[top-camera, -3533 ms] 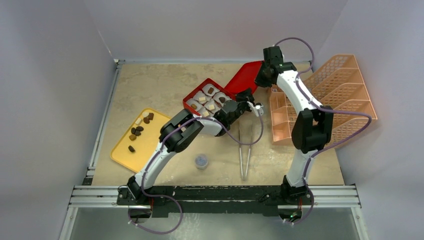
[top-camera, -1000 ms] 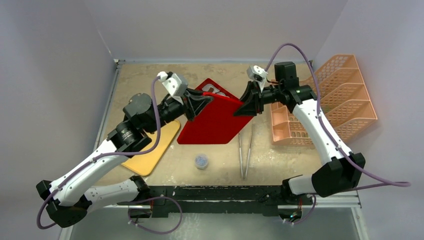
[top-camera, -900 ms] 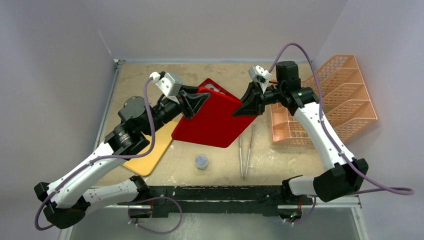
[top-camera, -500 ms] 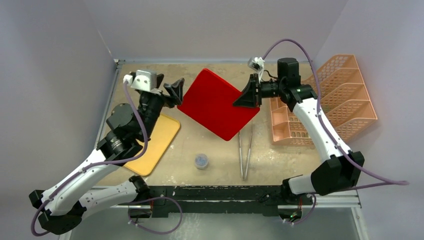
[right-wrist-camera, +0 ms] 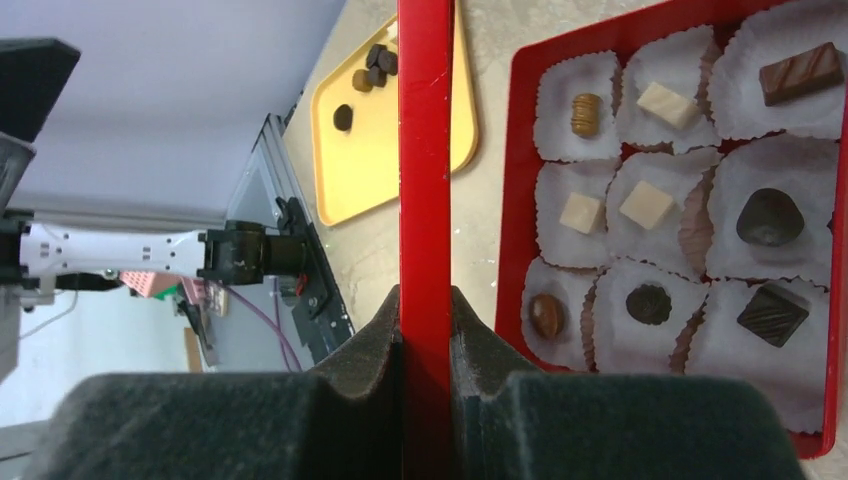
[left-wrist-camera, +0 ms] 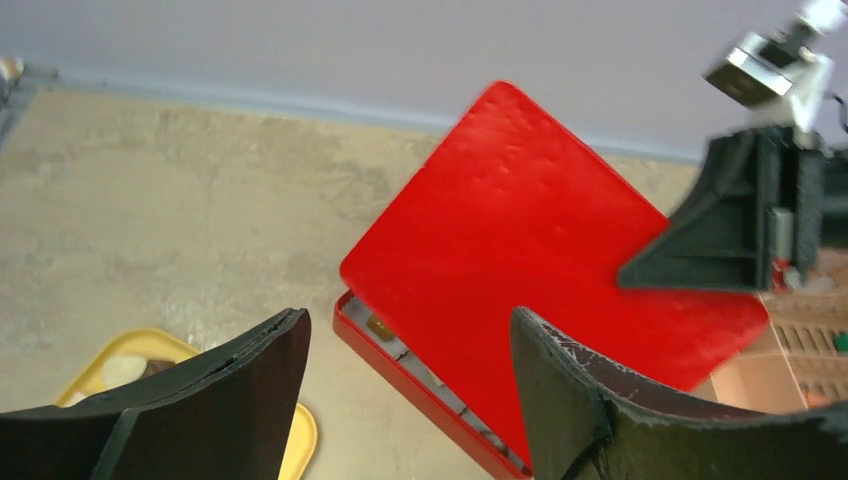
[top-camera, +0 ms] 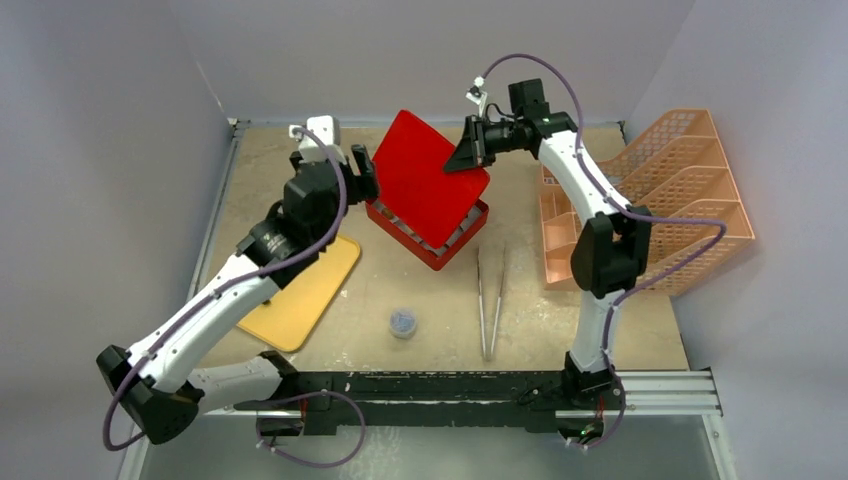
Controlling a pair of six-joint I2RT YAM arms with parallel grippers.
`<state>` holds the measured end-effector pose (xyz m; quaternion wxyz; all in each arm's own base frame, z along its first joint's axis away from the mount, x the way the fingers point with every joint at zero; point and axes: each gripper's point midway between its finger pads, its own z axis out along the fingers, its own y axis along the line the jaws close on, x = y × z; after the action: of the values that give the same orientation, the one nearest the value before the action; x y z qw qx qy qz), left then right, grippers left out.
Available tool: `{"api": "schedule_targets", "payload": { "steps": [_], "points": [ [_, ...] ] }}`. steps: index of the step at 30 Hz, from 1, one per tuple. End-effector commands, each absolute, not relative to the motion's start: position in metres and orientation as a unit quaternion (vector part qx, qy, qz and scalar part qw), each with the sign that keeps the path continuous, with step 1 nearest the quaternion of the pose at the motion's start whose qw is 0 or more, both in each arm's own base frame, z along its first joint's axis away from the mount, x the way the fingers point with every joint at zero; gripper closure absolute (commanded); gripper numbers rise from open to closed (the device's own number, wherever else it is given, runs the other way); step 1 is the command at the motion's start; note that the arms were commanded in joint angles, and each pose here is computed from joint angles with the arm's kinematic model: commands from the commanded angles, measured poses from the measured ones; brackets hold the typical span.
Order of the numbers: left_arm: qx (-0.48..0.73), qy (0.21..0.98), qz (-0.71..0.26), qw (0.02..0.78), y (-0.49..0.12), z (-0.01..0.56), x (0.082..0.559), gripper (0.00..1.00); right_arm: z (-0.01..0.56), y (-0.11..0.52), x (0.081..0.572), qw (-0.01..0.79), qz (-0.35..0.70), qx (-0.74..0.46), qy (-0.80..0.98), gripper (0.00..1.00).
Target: Pack the chocolate
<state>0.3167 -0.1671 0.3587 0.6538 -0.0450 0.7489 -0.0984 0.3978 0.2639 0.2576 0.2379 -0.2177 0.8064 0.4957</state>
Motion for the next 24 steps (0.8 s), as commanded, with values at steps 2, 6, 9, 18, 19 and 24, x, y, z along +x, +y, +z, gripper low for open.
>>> {"api": "schedule_targets", "payload": {
  "steps": [2, 6, 9, 18, 19, 24],
  "points": [
    [-0.123, 0.758, -0.178, 0.616, -0.151, 0.353, 0.358, 0.28, 0.280, 0.280, 0.404, 0.202, 0.533, -0.190, 0.800, 1.00],
    [-0.155, 0.764, -0.141, 0.610, -0.133, 0.333, 0.385, 0.28, 0.257, 0.287, 0.413, 0.165, 0.534, -0.167, 0.813, 1.00],
    [-0.176, 0.776, -0.152, 0.587, -0.125, 0.311, 0.405, 0.28, 0.240, 0.288, 0.414, 0.140, 0.534, -0.151, 0.820, 1.00],
    [-0.217, 0.800, -0.204, 0.522, -0.127, 0.228, 0.445, 0.35, 0.214, 0.292, 0.415, 0.095, 0.545, -0.128, 0.823, 1.00],
    [-0.212, 0.802, -0.210, 0.517, -0.131, 0.222, 0.448, 0.36, 0.211, 0.292, 0.415, 0.092, 0.545, -0.126, 0.824, 1.00],
    [-0.198, 0.805, -0.225, 0.512, -0.141, 0.199, 0.460, 0.38, 0.194, 0.289, 0.421, 0.082, 0.537, -0.115, 0.831, 1.00]
  ]
}}
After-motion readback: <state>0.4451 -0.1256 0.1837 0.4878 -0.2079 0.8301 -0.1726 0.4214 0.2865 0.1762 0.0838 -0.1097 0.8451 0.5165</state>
